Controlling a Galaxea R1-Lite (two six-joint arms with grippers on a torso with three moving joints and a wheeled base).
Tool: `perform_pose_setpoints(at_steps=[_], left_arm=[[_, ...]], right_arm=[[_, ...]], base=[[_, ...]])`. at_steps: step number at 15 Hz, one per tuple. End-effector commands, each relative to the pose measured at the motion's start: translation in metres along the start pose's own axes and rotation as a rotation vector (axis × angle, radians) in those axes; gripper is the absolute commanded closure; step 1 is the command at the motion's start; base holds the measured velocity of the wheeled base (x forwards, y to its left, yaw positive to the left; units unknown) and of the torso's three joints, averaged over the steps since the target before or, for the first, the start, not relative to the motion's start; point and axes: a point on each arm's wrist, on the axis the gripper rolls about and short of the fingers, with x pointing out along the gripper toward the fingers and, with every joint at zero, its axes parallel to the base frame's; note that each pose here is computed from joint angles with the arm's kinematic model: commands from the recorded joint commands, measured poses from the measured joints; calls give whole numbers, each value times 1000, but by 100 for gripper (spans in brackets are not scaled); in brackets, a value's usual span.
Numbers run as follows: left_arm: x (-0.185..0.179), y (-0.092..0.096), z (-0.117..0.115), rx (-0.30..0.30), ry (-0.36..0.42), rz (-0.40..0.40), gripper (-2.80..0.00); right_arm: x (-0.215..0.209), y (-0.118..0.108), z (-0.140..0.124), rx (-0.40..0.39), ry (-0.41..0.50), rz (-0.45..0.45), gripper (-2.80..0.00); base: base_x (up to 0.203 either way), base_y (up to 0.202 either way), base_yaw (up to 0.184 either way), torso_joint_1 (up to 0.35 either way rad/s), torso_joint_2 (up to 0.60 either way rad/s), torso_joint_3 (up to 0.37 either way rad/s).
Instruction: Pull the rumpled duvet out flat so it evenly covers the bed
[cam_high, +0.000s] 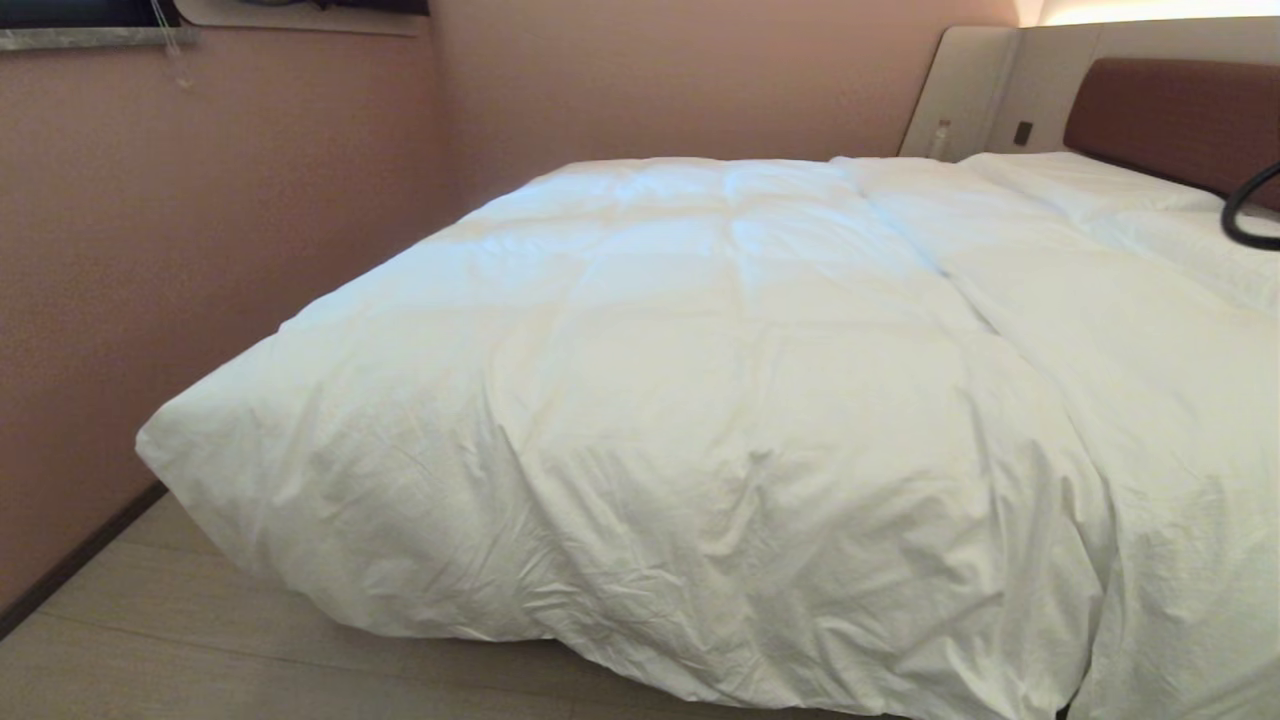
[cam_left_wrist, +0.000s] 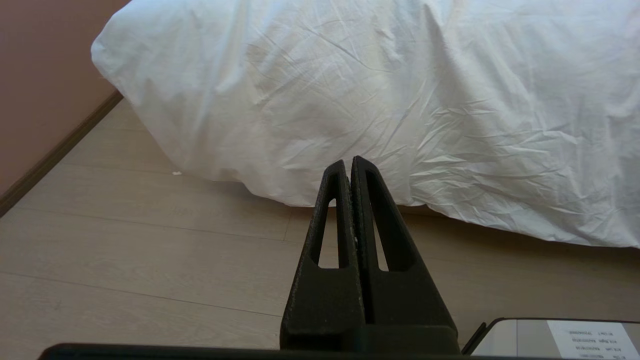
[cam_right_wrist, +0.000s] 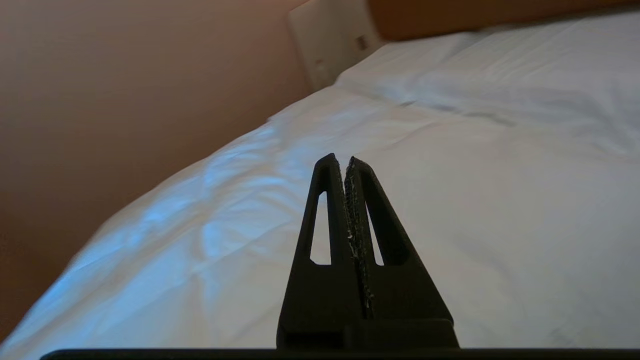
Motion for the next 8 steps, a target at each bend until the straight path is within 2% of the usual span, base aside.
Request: perform_pose_setpoints(at_steps=[1,3,6,8], left_arm=[[0,0,0,0,1,0,0],[0,0,0,0,0,1,0],[0,0,0,0,2,1,0],[0,0,0,0,2,1,0]], right_arm=[[-58,-23,-11,-102,586,191,0],[-80,-29,8,-62,632,307,0],[-99,-39,31,-21,621,401,0],[-112,-49,46,-32,596,469,0]], base=[[0,0,0,0,0,0],[0,0,0,0,0,0],[0,0,0,0,0,0],[0,0,0,0,0,0]])
